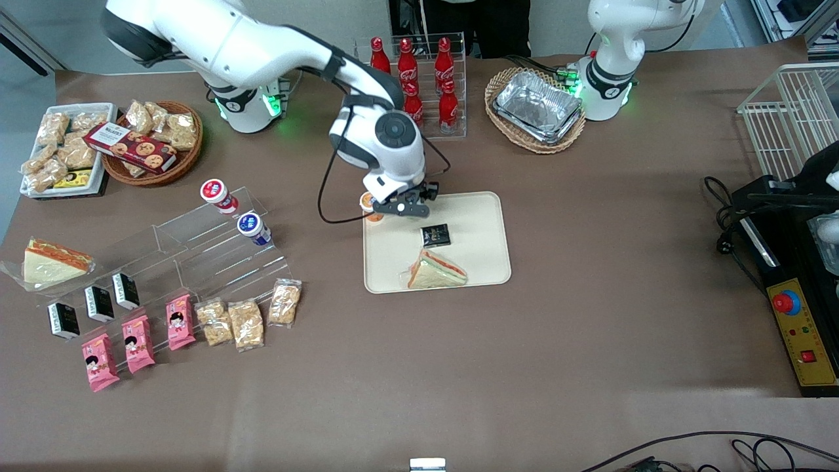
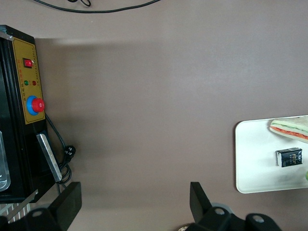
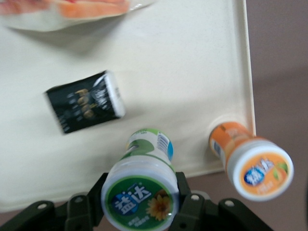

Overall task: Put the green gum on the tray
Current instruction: 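Lower the green gum bottle onto the tray beside the orange bottle, then open the right gripper and lift it off the green bottle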

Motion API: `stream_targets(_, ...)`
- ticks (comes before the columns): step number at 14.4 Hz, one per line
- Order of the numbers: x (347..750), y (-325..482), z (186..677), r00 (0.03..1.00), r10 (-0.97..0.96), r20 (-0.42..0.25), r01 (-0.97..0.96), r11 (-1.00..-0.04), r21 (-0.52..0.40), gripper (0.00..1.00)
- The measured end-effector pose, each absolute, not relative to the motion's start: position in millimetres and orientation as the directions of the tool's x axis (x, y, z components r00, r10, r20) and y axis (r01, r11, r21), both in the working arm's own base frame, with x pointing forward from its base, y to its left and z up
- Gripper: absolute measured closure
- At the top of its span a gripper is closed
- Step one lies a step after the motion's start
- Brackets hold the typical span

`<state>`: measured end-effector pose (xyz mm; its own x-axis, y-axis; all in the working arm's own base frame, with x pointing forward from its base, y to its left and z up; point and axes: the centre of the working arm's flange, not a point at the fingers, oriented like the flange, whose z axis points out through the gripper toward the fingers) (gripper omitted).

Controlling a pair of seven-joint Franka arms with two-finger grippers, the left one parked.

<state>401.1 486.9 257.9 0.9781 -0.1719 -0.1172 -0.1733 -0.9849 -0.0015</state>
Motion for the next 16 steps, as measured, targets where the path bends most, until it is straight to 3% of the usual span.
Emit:
stream_targets(3,408.2,479.6,223.5,0.973,-0.192,-0.131,-0.192,-0.981,0.013,0.41)
stream_targets(10,413.5,476.6,222.0,0.971,-0.201,-0.130,-0.202,-0.979,0.010,0.37)
stream_targets(14,416.8,472.4,219.3,0.969,-0.208,-0.129,-0.208,-0.978,0.016,0.01)
stream_targets(16,417.6,470.8,223.2,0.974,-0.188,-0.123,-0.186,-0.982,0.032,0.00)
